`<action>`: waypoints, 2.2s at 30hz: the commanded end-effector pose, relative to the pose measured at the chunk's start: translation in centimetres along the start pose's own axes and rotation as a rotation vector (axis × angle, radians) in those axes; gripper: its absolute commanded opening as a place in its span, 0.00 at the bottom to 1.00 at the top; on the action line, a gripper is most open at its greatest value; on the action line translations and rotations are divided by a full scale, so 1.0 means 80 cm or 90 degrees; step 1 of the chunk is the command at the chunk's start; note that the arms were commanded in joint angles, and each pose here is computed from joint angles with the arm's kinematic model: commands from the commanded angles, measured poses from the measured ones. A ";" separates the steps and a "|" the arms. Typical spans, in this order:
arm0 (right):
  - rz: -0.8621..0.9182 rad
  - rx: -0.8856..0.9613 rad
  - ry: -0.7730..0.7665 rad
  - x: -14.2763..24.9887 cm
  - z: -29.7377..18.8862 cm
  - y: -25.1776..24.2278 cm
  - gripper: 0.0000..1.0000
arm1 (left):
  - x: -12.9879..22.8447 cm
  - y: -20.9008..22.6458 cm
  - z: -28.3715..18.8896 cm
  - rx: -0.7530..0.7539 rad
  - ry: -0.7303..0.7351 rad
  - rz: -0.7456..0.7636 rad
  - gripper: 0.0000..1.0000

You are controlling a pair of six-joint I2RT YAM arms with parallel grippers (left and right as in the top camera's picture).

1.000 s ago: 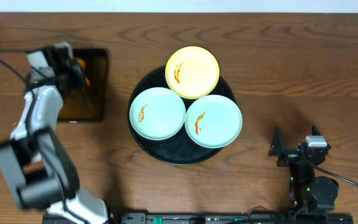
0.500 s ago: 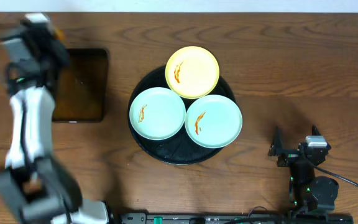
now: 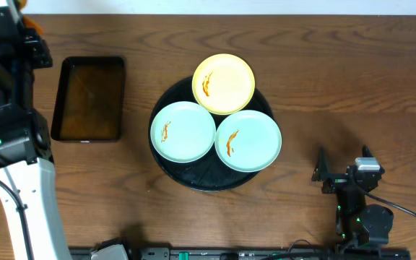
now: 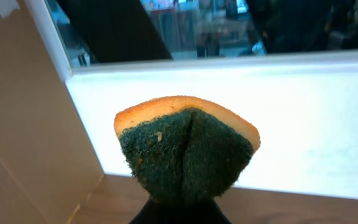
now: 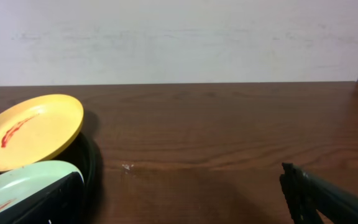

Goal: Clean dirty plates on tray and stack at the side

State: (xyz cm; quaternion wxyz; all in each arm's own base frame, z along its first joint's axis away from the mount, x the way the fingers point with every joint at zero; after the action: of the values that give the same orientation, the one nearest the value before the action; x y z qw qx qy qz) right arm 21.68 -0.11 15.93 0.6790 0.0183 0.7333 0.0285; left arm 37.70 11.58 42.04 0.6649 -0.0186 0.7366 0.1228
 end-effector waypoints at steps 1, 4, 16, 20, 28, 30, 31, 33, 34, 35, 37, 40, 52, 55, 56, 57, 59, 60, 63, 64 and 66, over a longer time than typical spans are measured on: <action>-0.007 -0.003 0.001 0.001 0.000 0.001 0.99 | 0.233 -0.017 0.093 0.035 0.320 -0.040 0.08; -0.007 -0.003 0.001 0.001 0.000 0.001 0.99 | 0.324 -0.031 0.100 0.059 0.458 -0.058 0.07; -0.007 -0.003 0.001 0.001 0.000 0.001 0.99 | 0.073 -0.006 0.004 0.008 0.139 -0.021 0.07; -0.007 -0.003 0.001 0.001 0.000 0.001 0.99 | 0.023 -0.021 -0.049 0.052 0.068 -0.018 0.07; -0.007 -0.003 0.001 0.001 0.000 0.001 0.99 | 0.087 -0.108 -0.083 0.236 0.275 -0.292 0.07; -0.007 -0.003 0.001 0.001 0.000 0.001 0.99 | 0.118 -0.130 -0.088 0.237 0.377 -0.376 0.08; -0.007 -0.003 0.001 0.001 0.000 0.001 0.99 | 0.135 -0.143 -0.091 0.235 0.436 -0.412 0.07; -0.007 -0.003 0.001 0.001 0.000 0.001 0.99 | 0.163 -0.167 -0.092 0.237 0.528 -0.448 0.07; -0.007 -0.003 0.001 0.001 0.000 0.001 0.99 | 0.176 -0.182 -0.092 0.244 0.568 -0.450 0.07; -0.007 -0.003 0.001 0.001 0.000 0.001 0.99 | 0.188 -0.196 -0.091 0.256 0.602 -0.441 0.07; -0.007 -0.003 0.001 0.001 0.000 0.001 0.99 | 0.214 -0.229 -0.088 0.282 0.666 -0.418 0.07; -0.007 -0.003 0.001 0.001 0.000 0.001 0.99 | 0.250 -0.275 -0.086 0.312 0.747 -0.377 0.07; -0.007 -0.003 0.001 0.001 0.000 0.001 0.99 | 0.377 -0.340 -0.061 0.174 0.850 -0.181 0.07; -0.007 -0.003 0.001 0.001 0.000 0.001 0.99 | 0.379 -0.353 -0.062 0.188 0.844 -0.171 0.08; -0.007 -0.003 0.001 0.001 0.000 0.001 0.99 | 0.378 -0.357 -0.063 0.193 0.842 -0.168 0.07; -0.007 -0.003 0.001 0.001 0.000 0.001 0.99 | 0.377 -0.360 -0.065 0.198 0.840 -0.164 0.08; -0.007 -0.003 0.001 0.001 0.000 0.001 0.99 | 0.378 -0.362 -0.066 0.195 0.835 -0.152 0.08; -0.007 -0.003 0.001 0.001 0.000 0.001 0.99 | 0.378 -0.361 -0.066 0.186 0.830 -0.142 0.08; -0.007 -0.003 0.001 0.001 0.000 0.001 0.99 | 0.381 -0.352 -0.060 0.148 0.810 -0.113 0.14; -0.007 -0.003 0.001 0.001 0.000 0.001 0.99 | 0.381 -0.352 -0.060 0.148 0.810 -0.113 0.16; -0.007 -0.003 0.001 0.001 0.000 0.001 0.99 | 0.381 -0.352 -0.060 0.148 0.811 -0.114 0.34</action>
State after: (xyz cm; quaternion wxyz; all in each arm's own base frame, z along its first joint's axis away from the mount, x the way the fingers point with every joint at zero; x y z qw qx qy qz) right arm 21.68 -0.10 15.93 0.6790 0.0183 0.7333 0.0288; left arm 34.61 -13.38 8.20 0.0930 -0.0697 0.9904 -0.0753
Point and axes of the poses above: each gripper's point midway between its finger pads, its own z axis out along the fingers, its own y axis along the line the jaws close on, x = y × z, the point moved 3 cm from there along -z, back along the fingers, and after that the axes turned 3 degrees about z, right-handed, at the moved point
